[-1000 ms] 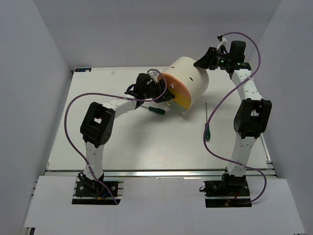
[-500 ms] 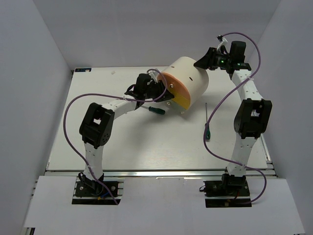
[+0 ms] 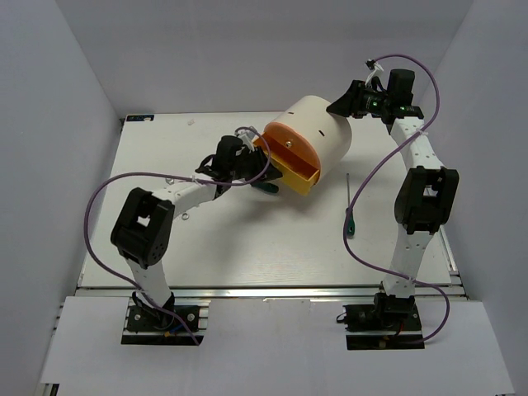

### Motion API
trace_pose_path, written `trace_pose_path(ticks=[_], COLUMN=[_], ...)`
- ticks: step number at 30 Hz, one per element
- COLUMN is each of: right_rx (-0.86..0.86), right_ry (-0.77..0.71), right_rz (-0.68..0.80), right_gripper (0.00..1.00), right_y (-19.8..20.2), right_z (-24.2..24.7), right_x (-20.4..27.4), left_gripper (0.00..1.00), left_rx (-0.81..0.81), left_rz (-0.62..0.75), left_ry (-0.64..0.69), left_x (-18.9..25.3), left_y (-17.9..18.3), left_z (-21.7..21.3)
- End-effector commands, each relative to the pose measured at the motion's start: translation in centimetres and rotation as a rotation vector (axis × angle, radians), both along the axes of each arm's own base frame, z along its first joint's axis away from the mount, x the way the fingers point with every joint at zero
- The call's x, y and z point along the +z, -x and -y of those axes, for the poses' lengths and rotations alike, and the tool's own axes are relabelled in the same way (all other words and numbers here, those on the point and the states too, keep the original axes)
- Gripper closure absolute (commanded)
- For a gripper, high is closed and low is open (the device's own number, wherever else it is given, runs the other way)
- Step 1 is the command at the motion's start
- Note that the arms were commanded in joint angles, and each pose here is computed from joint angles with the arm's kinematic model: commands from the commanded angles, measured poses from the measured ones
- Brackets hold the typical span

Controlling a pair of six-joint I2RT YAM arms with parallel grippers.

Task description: Sort the tools into containers

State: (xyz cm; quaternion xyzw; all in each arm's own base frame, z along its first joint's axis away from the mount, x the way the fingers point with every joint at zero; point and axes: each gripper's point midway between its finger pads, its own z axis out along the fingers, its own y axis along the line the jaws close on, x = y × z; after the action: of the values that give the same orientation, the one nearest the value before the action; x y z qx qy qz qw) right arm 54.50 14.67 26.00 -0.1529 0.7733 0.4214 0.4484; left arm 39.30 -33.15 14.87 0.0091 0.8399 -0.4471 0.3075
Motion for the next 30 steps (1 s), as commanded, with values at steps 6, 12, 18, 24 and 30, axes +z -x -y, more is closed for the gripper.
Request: trace_pose_path(ticks=[6,12,18,24,30], right_rx=[-0.019,-0.043,-0.040,-0.041,-0.051], right_ry=[0.054,0.057,0.060,0.064,0.068], right_rz=[-0.087,-0.085,-0.076,-0.063,0.028], right_gripper=[0.45,0.42,0.37,0.36,0.32], right_y=[1.0,0.7,0.8,0.8,0.8], right_z=[0.3,1.7,1.8,1.9,3.3], right_x=[-3.0,-2.9,-2.6,-2.3,1.5], left_gripper=[0.79,0.62,0.44,0.39,0.46], left_rx=[0.031,0.032,0.024,0.003,0.088], left_rz=[0.082,0.076,0.079,0.078,0.122], left_ry=[-0.008,-0.016,-0.028,-0.052,-0.114], left_x=[3.4,3.2,3.5,4.2,6.5], left_y=[2.3,2.8,3.1,4.5,5.7], left_z=[-2.3,-2.7,-2.9,-3.6,-6.9])
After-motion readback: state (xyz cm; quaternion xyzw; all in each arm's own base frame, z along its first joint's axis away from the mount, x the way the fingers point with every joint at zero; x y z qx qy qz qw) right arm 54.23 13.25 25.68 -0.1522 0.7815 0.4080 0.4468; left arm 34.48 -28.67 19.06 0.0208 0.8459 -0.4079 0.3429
